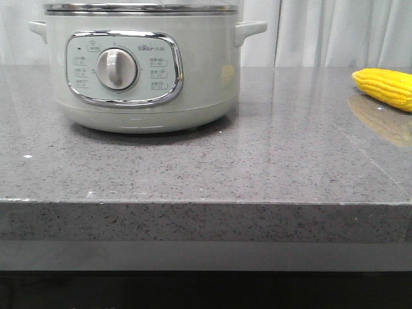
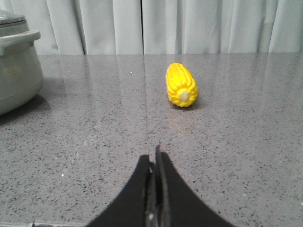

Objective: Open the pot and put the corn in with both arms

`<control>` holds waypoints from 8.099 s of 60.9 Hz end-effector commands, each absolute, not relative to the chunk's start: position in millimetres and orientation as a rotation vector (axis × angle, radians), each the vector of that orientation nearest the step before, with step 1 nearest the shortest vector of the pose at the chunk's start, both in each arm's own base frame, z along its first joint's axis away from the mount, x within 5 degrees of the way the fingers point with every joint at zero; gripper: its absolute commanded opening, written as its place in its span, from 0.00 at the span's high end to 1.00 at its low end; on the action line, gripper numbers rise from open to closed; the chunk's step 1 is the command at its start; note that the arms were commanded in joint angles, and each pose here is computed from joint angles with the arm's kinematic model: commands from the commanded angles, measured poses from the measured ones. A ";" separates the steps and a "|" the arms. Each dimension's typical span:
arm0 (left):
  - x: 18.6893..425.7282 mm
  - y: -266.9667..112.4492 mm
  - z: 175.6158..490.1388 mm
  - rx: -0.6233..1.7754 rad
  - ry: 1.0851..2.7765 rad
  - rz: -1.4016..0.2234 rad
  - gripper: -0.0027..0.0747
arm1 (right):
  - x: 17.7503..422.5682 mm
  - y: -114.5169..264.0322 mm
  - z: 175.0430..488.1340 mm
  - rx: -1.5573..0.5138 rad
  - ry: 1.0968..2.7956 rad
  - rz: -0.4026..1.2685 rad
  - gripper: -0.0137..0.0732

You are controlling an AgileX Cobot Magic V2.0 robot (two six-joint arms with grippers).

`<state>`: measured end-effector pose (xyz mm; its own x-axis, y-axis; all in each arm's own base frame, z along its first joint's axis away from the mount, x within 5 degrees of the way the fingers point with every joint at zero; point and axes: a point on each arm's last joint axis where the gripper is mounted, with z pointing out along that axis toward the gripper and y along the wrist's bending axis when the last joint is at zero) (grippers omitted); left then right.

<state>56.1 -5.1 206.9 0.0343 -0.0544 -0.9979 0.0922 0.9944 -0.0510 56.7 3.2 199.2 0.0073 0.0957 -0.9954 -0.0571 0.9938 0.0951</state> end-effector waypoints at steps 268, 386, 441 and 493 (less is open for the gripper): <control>371.5 -187.3 430.9 0.581 2.277 -0.427 0.26 | 69.1 3.8 343.8 0.025 1.481 0.115 0.23; 259.5 -100.3 557.1 0.474 1.977 -0.348 0.88 | 69.1 3.8 343.8 0.025 1.481 0.115 0.23; 96.0 -39.7 462.0 0.392 1.835 -0.273 0.88 | 149.7 8.1 357.1 0.030 1.820 0.102 0.23; 93.6 -38.9 461.6 0.390 1.827 -0.273 0.88 | 385.9 -13.9 388.9 0.081 2.433 0.009 0.14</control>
<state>94.6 -38.9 438.6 -0.4085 0.2019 -0.8901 0.4086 0.9125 0.0195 377.1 -10.2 375.5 -0.7787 0.0876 -0.6213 0.0708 0.9962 0.0516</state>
